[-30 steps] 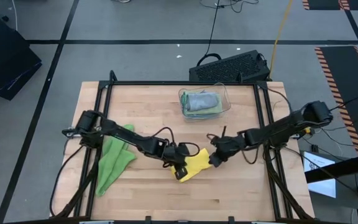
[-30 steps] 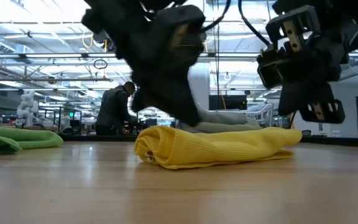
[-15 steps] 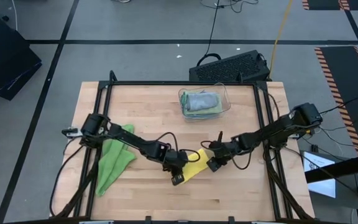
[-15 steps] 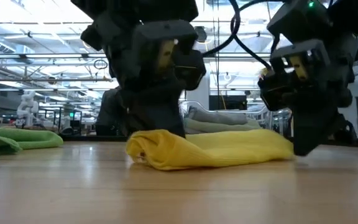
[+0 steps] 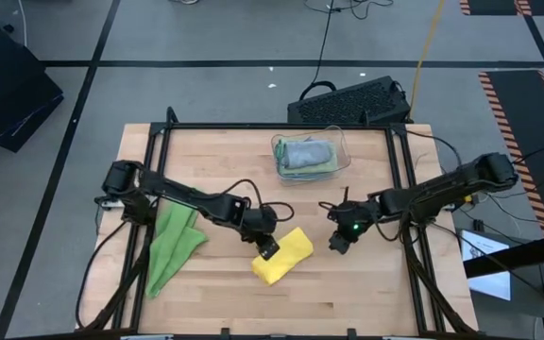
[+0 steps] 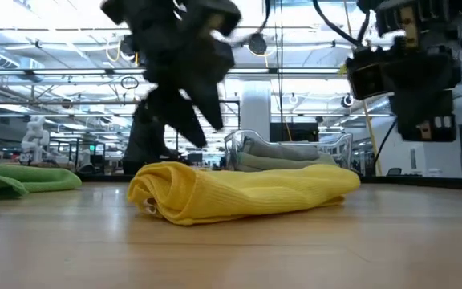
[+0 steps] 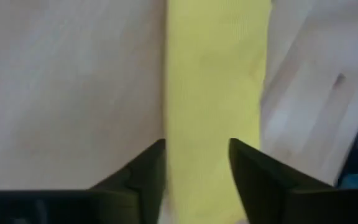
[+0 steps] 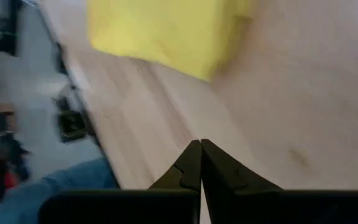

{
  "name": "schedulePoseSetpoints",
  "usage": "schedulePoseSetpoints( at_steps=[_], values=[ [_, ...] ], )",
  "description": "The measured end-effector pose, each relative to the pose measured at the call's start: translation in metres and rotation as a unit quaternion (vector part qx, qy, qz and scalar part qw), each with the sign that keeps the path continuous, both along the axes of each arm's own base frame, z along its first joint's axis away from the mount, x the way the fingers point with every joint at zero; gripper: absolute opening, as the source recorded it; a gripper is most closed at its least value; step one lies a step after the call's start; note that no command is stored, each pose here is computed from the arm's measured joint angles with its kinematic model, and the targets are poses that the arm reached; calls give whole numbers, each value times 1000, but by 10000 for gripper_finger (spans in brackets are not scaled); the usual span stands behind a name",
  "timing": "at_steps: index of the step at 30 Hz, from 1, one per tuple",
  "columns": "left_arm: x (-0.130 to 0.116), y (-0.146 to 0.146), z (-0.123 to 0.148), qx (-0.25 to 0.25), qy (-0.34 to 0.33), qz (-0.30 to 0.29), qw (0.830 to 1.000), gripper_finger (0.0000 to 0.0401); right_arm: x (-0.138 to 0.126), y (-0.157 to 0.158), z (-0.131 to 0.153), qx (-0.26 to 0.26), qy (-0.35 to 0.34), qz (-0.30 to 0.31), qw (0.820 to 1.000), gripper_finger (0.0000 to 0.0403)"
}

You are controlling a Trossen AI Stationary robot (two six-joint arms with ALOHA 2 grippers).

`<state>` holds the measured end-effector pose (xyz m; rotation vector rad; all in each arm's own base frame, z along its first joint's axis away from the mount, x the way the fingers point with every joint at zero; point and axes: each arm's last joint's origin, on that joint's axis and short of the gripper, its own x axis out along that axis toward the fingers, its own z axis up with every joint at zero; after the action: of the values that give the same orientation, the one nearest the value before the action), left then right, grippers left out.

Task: Fold microfiber towels
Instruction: Put the yellow towel in the transparent bin

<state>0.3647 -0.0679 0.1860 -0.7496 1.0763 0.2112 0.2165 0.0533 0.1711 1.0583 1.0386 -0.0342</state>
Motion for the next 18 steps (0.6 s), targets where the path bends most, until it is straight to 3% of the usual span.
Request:
schedulePoseSetpoints(
  at_steps=[4,6,8,13,14,18],
  values=[
    [-6,5,-18,-65,87,55,993,228,-10,-9,4,-11,18,-6,1000,1],
    [0,4,-21,-91,83,84,989,247,-16,-12,4,-17,32,-5,999,4],
    [-5,3,-28,-115,122,91,982,259,-16,-15,6,-16,23,-2,1000,8],
    [0,-4,-44,-168,132,92,972,262,-22,-20,4,-23,35,4,999,13],
    [7,-6,-44,-180,105,89,974,259,-24,-21,3,-25,37,6,999,13],
    [9,-12,-58,-180,102,78,975,238,-21,-26,1,-25,28,6,999,13]
  ],
)
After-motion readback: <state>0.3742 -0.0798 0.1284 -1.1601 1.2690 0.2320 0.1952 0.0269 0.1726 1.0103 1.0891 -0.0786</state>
